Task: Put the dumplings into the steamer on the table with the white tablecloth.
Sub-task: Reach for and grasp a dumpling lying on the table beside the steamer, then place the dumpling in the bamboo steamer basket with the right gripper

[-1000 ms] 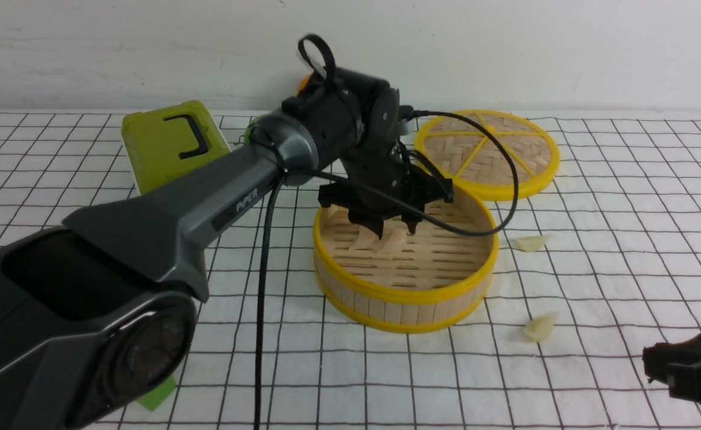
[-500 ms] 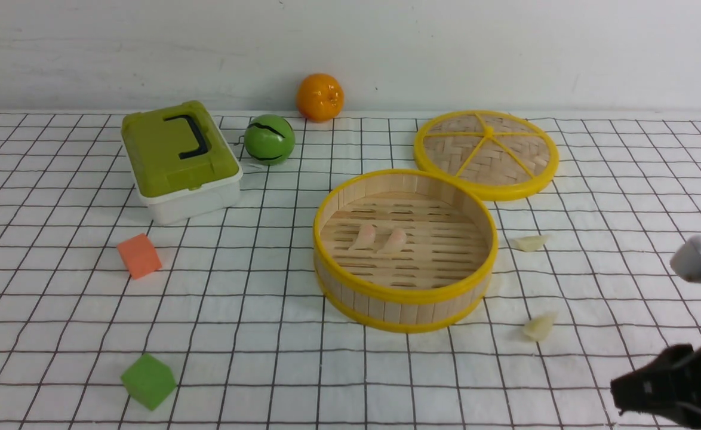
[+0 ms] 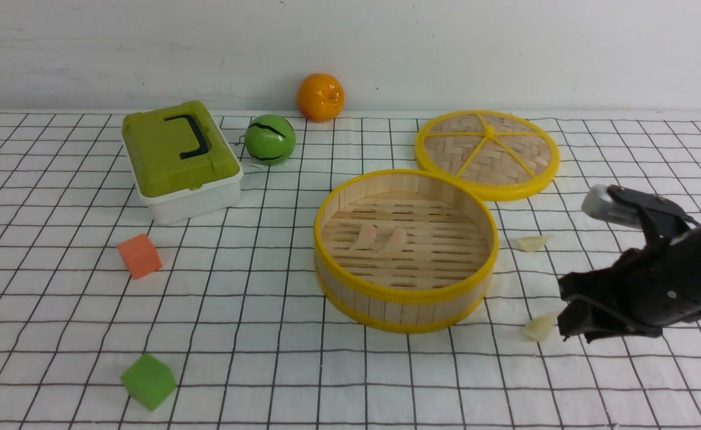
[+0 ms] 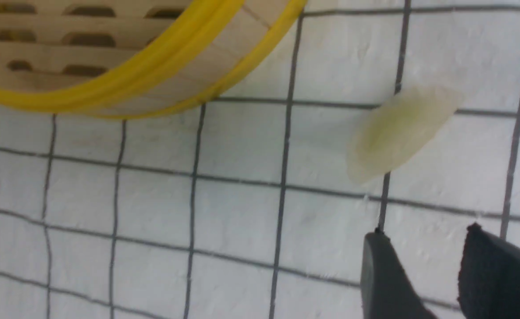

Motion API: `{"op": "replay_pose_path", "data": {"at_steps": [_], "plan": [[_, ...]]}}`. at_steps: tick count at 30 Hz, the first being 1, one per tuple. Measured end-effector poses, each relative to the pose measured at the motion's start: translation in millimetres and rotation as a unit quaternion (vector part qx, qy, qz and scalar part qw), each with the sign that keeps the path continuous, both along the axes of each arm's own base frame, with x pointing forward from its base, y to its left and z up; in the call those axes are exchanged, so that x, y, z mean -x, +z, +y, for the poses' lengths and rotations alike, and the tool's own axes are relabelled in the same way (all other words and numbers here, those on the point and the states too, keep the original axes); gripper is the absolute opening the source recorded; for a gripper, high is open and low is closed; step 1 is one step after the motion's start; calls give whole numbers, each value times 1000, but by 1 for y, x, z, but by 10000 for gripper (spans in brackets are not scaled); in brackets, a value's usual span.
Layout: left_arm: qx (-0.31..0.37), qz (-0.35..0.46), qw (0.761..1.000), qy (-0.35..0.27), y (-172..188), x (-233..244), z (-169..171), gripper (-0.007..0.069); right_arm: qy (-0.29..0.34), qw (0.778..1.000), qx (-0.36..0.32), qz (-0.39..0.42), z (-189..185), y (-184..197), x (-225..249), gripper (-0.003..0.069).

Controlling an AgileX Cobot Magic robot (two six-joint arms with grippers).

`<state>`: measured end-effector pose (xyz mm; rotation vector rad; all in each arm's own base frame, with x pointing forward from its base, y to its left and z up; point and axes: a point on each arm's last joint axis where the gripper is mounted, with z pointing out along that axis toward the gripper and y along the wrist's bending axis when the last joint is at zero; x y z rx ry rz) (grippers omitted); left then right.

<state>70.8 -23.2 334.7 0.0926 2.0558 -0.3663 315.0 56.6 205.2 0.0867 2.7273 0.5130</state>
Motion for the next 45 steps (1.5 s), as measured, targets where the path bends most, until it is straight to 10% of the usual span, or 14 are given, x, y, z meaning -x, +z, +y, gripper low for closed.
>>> {"op": "replay_pose_path", "data": {"at_steps": [15, 22, 37, 45], "plan": [[24, -85, 995, 49, -50, 48, 43, -13, -32, 996, 73, 40, 23, -37, -50, 360], [-13, -60, 997, 49, -54, 32, 34, -13, -3, 997, 72, 39, 34, -41, -50, 136], [-69, -56, 996, 28, -73, 12, 21, -13, 88, 993, 31, -78, 73, 60, -57, 130], [-76, -63, 995, 27, -74, 11, 21, -13, 84, 990, -4, -115, 105, 39, -101, 128]]}}
